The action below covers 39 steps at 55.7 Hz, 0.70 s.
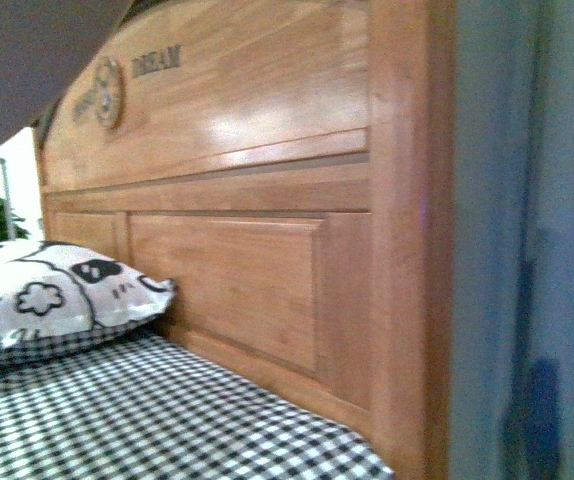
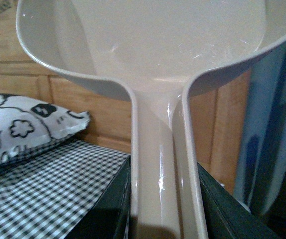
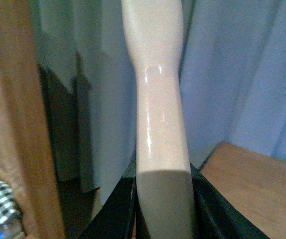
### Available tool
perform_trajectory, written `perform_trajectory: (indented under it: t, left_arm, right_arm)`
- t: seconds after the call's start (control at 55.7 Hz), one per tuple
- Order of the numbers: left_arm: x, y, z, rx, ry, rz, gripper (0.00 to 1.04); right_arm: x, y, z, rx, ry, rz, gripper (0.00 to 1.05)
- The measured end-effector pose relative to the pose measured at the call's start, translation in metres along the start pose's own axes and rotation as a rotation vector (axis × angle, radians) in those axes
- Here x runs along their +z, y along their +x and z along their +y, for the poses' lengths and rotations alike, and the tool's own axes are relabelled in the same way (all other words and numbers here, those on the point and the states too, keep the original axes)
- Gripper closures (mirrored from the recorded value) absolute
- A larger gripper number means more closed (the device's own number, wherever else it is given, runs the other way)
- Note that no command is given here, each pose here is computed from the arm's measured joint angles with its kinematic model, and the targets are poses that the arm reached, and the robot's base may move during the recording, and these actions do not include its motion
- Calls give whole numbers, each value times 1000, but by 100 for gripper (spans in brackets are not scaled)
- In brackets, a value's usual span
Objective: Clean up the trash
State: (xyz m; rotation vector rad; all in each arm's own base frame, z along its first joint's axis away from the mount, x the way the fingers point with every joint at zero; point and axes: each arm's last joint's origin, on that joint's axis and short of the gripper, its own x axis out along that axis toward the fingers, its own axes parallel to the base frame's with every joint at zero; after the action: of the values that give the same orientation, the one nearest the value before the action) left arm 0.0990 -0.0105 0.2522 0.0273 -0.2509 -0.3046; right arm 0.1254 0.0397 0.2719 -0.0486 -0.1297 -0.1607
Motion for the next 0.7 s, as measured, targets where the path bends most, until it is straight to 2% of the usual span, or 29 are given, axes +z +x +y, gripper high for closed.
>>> perform_trajectory:
  t: [0.7]
  left_arm:
    - [0, 0, 0, 0, -1, 0, 77]
  right_arm:
    - [0, 0, 0, 0, -1, 1, 83]
